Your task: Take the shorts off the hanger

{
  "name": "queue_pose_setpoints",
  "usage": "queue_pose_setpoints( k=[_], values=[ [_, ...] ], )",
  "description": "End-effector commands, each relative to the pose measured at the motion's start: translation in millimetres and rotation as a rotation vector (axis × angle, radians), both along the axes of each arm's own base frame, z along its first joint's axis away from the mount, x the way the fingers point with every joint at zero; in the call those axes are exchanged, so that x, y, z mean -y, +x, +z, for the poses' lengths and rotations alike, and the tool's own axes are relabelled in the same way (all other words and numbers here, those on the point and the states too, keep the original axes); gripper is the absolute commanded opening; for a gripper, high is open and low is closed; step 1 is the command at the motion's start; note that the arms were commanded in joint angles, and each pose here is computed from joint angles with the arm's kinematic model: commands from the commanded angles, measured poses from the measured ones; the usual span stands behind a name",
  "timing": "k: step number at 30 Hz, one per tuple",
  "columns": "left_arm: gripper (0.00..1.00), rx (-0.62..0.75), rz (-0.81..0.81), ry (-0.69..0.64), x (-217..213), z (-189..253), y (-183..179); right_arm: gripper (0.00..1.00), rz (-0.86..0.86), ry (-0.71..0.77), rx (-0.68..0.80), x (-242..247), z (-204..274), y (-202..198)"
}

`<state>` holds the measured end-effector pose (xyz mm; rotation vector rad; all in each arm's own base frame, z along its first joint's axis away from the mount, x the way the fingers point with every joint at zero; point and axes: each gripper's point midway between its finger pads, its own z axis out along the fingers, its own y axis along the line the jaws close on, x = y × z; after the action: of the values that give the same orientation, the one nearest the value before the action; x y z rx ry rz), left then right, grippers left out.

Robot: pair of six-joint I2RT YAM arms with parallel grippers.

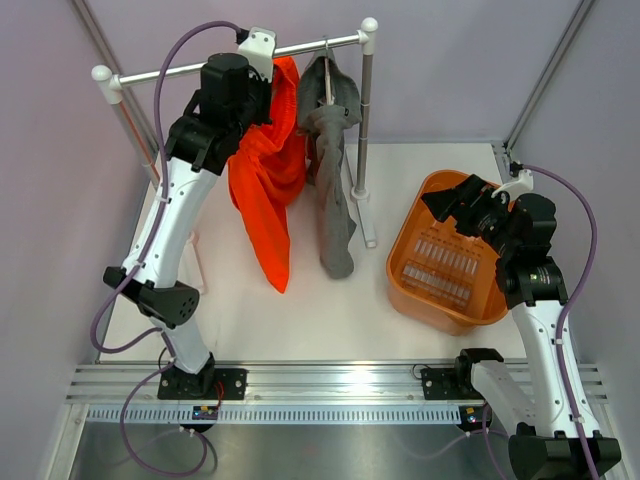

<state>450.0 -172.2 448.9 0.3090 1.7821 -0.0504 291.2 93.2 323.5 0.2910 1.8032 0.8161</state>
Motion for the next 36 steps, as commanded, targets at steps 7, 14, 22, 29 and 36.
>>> queue_pose_setpoints(
  k=[7, 14, 22, 29, 36],
  values=[
    [0.0, 0.175, 0.009, -0.066, -18, 70, -43, 0.99, 0.066, -0.005, 0.079, -8, 17, -1],
    [0.0, 0.19, 0.006, -0.069, -22, 76, -50, 0.99, 0.072, -0.019, 0.094, -9, 21, -7],
    [0.0, 0.146, 0.022, -0.078, -29, 62, -70, 0.99, 0.083, -0.035, 0.1, -9, 22, -12],
    [0.0, 0.098, 0.018, -0.111, -35, 39, -111, 1.0, 0.129, -0.037, 0.123, -15, 27, -22],
    [0.0, -0.002, -0.045, -0.062, -12, -1, -161, 0.99, 0.244, -0.01, 0.148, -31, 40, -44]
  ],
)
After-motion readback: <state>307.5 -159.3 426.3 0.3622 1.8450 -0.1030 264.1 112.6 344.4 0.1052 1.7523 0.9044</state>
